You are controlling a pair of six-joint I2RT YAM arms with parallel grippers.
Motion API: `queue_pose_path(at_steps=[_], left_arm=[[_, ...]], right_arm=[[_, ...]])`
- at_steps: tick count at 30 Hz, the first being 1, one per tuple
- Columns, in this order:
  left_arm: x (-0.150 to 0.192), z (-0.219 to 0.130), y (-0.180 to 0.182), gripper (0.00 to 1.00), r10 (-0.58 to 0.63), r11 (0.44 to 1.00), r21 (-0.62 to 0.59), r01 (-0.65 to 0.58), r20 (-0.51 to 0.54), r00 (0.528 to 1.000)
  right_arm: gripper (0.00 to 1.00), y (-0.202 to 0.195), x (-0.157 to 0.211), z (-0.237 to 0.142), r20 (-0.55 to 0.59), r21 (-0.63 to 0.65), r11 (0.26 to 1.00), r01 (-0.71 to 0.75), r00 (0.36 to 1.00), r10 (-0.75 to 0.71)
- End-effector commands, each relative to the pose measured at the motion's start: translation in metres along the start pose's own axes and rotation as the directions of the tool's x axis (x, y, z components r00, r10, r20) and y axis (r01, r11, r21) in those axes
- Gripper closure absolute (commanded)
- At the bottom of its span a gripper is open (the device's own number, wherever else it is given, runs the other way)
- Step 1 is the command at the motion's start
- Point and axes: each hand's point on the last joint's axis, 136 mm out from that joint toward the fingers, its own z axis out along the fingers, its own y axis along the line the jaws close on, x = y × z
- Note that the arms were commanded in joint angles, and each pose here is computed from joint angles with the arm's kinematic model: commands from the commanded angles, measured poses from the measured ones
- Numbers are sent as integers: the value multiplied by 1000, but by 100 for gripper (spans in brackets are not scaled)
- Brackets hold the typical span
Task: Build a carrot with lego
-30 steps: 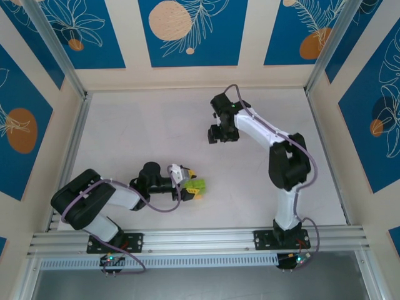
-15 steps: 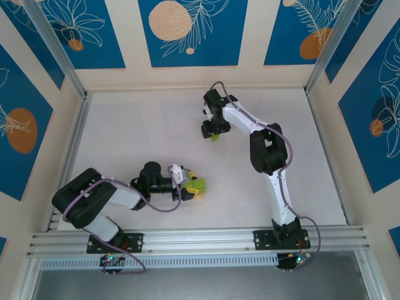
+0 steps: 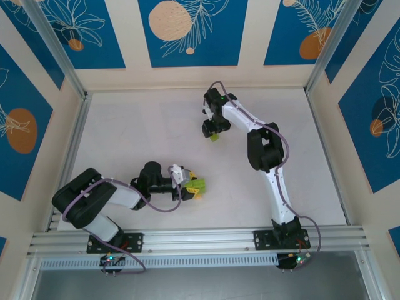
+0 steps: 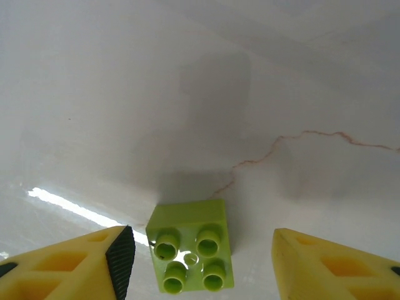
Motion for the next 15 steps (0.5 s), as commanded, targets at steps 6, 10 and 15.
queue_pose_path(at_steps=[6, 10, 15], left_arm=[[-4, 2, 2, 48, 25, 1000, 17, -26, 8, 1000], [-4, 2, 2, 48, 27, 1000, 15, -27, 8, 1000], [-4, 2, 3, 48, 27, 1000, 13, -27, 6, 1000]], right_arm=[[45, 2, 10, 13, -50, -33, 999, -1, 999, -1], [46, 3, 13, 16, -60, -35, 999, 0, 998, -2], [47, 4, 17, 18, -73, -37, 999, 5, 997, -8]])
